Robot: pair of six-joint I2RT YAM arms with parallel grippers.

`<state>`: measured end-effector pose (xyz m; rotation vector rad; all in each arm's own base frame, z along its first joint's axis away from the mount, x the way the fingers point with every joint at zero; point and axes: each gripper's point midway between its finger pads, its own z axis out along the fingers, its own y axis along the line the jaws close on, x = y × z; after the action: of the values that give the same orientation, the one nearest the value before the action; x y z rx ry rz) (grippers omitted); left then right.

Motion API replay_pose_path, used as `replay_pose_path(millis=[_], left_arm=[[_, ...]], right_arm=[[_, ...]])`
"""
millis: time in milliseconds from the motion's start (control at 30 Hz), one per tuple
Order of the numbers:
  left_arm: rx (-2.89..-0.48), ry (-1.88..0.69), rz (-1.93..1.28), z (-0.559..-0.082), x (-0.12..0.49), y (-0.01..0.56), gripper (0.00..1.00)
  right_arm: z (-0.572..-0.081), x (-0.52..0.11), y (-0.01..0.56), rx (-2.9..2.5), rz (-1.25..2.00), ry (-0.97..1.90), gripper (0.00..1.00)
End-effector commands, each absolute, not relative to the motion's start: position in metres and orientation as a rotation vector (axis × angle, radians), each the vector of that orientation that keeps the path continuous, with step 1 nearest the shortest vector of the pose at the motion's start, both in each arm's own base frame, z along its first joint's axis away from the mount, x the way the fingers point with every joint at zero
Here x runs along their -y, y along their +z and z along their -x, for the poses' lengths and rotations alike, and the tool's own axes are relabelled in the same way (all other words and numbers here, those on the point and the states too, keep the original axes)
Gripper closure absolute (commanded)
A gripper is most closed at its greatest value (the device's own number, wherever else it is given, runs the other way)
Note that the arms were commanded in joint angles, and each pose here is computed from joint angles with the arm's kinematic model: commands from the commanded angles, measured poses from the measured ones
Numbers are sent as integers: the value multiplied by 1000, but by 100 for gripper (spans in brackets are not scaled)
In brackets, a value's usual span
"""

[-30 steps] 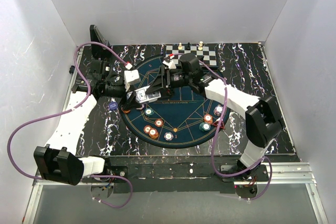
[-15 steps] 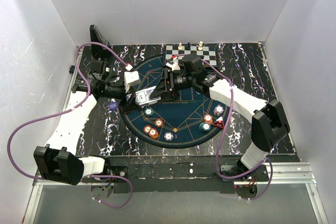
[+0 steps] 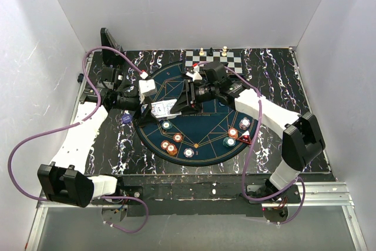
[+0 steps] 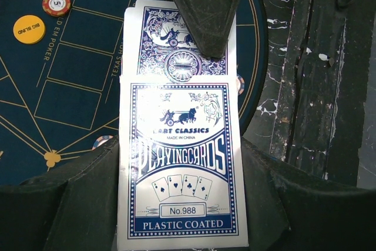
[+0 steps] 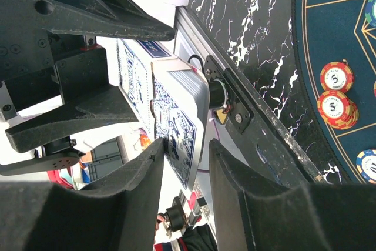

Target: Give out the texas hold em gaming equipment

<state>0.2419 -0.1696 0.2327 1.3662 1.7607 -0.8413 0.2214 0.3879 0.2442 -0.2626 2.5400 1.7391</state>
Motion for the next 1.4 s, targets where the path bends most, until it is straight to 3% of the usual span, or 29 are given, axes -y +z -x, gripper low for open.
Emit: replay_pose_path(millis=[0,167,400,667,733,933,1033,1167,1267,1367], left_arm=[[-1657,-865,-1381,-235,177,253,100],[-1642,-881,-1359,-234,180,252,100],[-1636,-892,-1285,-243,184,259,100],[-1627,-909,-1249,-252,189,272,100],[-1630,-917,-1249,-252,189,270,100],[-1614,-928,-1278,-245,189,266,99],[-1631,-912,-1297,-245,187,259,66],[-1634,-861,-1328,-249,185,253,40],[-1622,-833,-1353,-252,188,255,28],[-1605,-818,-1377,-252,192,257,25]], right_arm=[[-221,-377,270,-2456,287,1738,57],[-220,-376,277,-2430,281,1779,58],[-215,-384,287,-2386,306,1880,39],[-217,-401,301,-2330,335,1984,37],[-217,-405,305,-2318,347,1990,43],[-214,-416,306,-2321,363,2023,74],[-214,-416,304,-2321,353,2025,82],[-211,-418,302,-2328,349,2022,84],[-210,-419,302,-2333,347,2022,84],[-210,-421,298,-2342,342,2019,85]])
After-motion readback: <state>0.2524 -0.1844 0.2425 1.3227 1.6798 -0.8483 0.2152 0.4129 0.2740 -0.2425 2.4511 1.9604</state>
